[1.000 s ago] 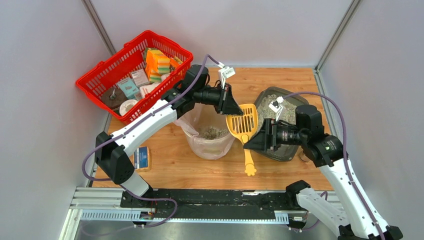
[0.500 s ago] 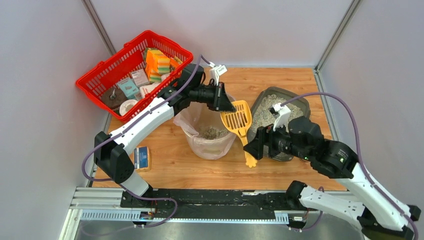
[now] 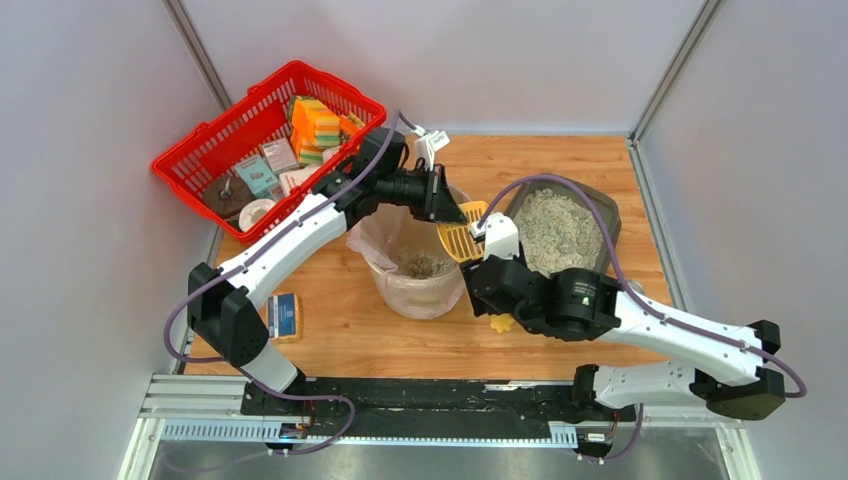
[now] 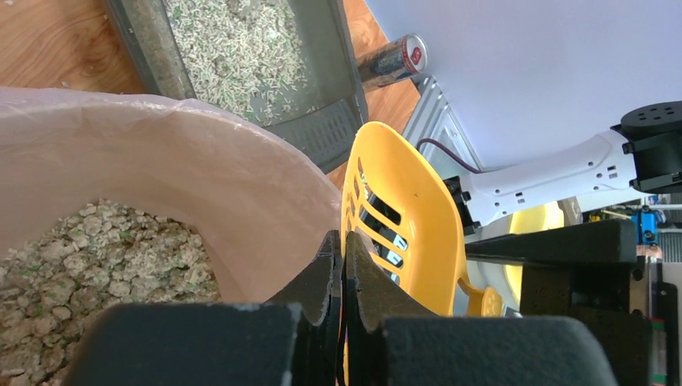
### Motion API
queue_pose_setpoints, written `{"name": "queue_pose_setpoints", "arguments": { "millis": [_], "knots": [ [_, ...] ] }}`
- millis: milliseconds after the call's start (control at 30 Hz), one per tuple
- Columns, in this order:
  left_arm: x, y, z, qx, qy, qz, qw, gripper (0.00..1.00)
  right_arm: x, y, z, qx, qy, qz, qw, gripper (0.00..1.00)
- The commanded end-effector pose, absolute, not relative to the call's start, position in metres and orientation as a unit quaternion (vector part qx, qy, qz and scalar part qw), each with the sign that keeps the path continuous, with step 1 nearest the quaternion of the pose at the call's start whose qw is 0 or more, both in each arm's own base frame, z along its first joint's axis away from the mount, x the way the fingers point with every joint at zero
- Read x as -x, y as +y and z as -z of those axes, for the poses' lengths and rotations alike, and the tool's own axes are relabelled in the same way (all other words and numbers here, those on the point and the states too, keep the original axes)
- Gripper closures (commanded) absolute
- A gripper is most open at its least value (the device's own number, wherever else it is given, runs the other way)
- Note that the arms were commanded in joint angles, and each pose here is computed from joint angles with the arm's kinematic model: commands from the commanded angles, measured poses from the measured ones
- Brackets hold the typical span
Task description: Clean the litter box
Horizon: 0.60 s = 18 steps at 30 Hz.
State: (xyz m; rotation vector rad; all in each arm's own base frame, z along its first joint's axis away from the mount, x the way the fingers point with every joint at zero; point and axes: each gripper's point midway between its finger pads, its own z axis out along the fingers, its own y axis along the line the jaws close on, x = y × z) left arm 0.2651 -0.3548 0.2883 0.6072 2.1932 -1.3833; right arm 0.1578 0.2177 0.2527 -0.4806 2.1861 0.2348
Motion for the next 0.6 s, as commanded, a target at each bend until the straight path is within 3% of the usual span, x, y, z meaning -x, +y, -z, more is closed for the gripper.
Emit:
{"name": "queue_pose_setpoints", "arguments": {
  "millis": [0, 100, 200, 267, 300, 367, 400, 433, 567],
  "knots": [
    [-0.271, -0.356, -0.301, -0.217, 0.792, 0.515, 0.247, 1.0, -0.17, 0.216, -0.27, 0.141, 0.868, -0.082, 0.468, 0.42],
    [-0.273, -0.355, -0.301, -0.214, 0.791, 0.515, 0.25, 1.0, -0.168, 0.222, -0.267, 0.145, 0.869, -0.09, 0.464, 0.53],
    [-0.273, -0.356, -0.302, -0.216, 0.787, 0.522, 0.248, 1.0, -0.168, 0.221, -0.27, 0.143, 0.868, -0.092, 0.466, 0.79],
    [-0.272, -0.357, -0.303, -0.224, 0.786, 0.522, 0.244, 1.0, -0.168, 0.217, -0.276, 0.134, 0.867, -0.097, 0.47, 0.88],
    [-0.272, -0.357, -0.303, -0.227, 0.785, 0.521, 0.245, 0.9, -0.168, 0.216, -0.277, 0.131, 0.867, -0.098, 0.471, 0.96],
    [-0.272, -0.355, -0.308, -0.241, 0.781, 0.516, 0.257, 0.66, -0.166, 0.209, -0.287, 0.119, 0.867, -0.106, 0.472, 1.0],
    [-0.272, -0.354, -0.311, -0.246, 0.779, 0.514, 0.262, 0.36, -0.167, 0.206, -0.292, 0.111, 0.867, -0.107, 0.473, 1.0],
    [-0.271, -0.352, -0.315, -0.26, 0.773, 0.51, 0.272, 0.26, -0.166, 0.197, -0.293, 0.11, 0.872, -0.099, 0.467, 1.0],
    [-0.272, -0.338, -0.337, -0.277, 0.759, 0.495, 0.318, 0.25, -0.165, 0.172, -0.306, 0.086, 0.882, -0.101, 0.453, 1.0]
  ]
}}
